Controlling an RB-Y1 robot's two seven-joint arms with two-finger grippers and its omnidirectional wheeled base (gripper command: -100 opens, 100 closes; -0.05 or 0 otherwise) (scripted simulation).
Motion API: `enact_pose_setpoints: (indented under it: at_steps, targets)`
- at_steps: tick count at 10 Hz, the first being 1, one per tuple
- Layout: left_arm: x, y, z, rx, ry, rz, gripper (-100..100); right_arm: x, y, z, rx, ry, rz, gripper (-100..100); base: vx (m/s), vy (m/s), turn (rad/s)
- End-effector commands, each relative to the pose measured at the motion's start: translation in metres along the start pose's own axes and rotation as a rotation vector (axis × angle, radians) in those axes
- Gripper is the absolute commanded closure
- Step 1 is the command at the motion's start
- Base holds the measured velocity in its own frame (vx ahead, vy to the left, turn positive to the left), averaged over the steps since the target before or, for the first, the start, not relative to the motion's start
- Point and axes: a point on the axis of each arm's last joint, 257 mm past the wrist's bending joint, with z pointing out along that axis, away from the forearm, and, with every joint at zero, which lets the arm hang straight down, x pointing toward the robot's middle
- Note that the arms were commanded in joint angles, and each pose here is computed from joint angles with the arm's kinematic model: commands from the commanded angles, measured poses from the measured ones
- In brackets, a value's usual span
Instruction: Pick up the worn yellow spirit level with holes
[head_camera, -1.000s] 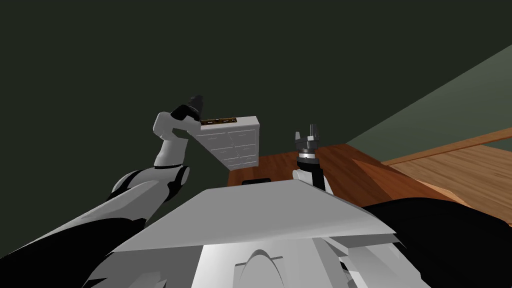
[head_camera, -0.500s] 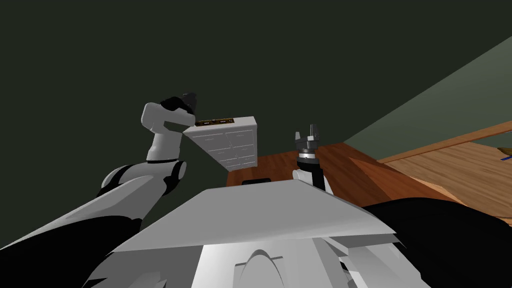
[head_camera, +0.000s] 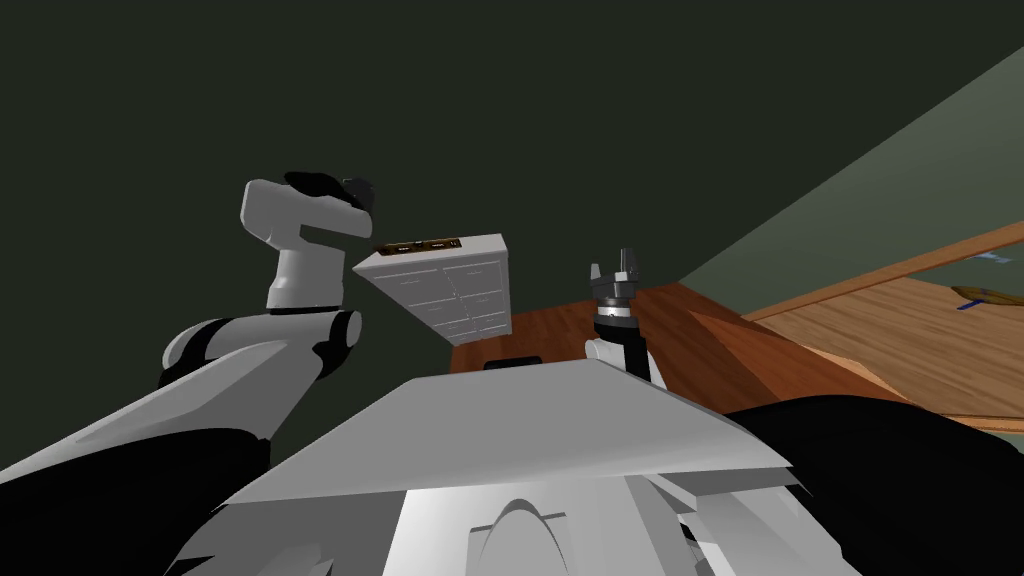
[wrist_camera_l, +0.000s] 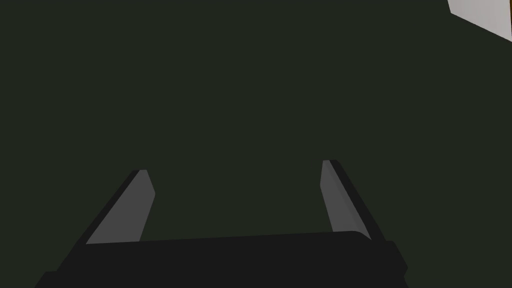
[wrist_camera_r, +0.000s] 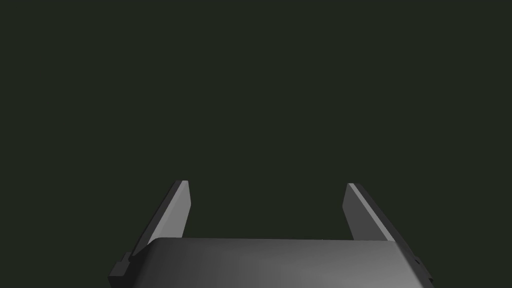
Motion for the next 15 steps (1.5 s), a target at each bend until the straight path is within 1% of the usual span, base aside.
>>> enact_pose_setpoints:
  at_steps: [1,2,3,4,5,6,7,8,9,10,11,12,13,14,15]
  targets:
    - [-0.001,0.01,0.001,-0.044,0.004,-0.004,-100,0.0,0.0,0.0,0.0,0.0,0.0,0,0.015,-0.011,0.012]
    - [-0.026,0.014,0.005,-0.086,-0.015,-0.025,-100,0.0,0.0,0.0,0.0,0.0,0.0,0,0.028,-0.026,-0.095]
    - [-0.024,0.025,0.006,-0.122,-0.008,-0.026,-100,0.0,0.0,0.0,0.0,0.0,0.0,0,0.038,-0.028,-0.053]
    - [-0.022,0.03,0.005,-0.142,-0.003,-0.027,-100,0.0,0.0,0.0,0.0,0.0,0.0,0,0.019,-0.016,0.0]
    - [-0.044,0.034,0.006,-0.183,-0.017,-0.052,-100,0.0,0.0,0.0,0.0,0.0,0.0,0,0.031,-0.035,-0.111]
    - [-0.042,0.046,0.007,-0.22,-0.009,-0.054,-100,0.0,0.0,0.0,0.0,0.0,0.0,0,0.038,-0.032,-0.054]
    - [-0.04,0.051,0.005,-0.242,-0.004,-0.055,-100,0.0,0.0,0.0,0.0,0.0,0.0,0,0.02,-0.016,0.012]
    - [-0.059,0.054,0.004,-0.277,-0.013,-0.08,-100,0.0,0.0,0.0,0.0,0.0,0.0,0,0.045,-0.025,-0.093]
    - [-0.056,0.071,0.004,-0.327,-0.002,-0.086,-100,0.0,0.0,0.0,0.0,0.0,0.0,0,0.046,-0.023,-0.069]
    - [-0.055,0.074,0.003,-0.342,0.002,-0.087,-100,0.0,0.0,0.0,0.0,0.0,0.0,0,0.02,-0.015,0.001]
    - [-0.071,0.08,0.0,-0.382,0.0,-0.117,-100,0.0,0.0,0.0,0.0,0.0,0.0,0,0.042,-0.03,-0.115]
    - [-0.067,0.094,-0.003,-0.43,0.013,-0.121,-100,0.0,0.0,0.0,0.0,0.0,0.0,0,0.053,-0.027,-0.055]
    - [-0.066,0.097,-0.003,-0.441,0.015,-0.122,-100,0.0,0.0,0.0,0.0,0.0,0.0,0,0.027,-0.013,0.013]
    - [-0.078,0.102,-0.01,-0.483,0.021,-0.152,-100,0.0,0.0,0.0,0.0,0.0,0.0,0,0.053,-0.022,-0.115]
    - [-0.075,0.111,-0.012,-0.516,0.03,-0.154,-100,0.0,0.0,0.0,0.0,0.0,0.0,0,0.057,-0.02,-0.057]
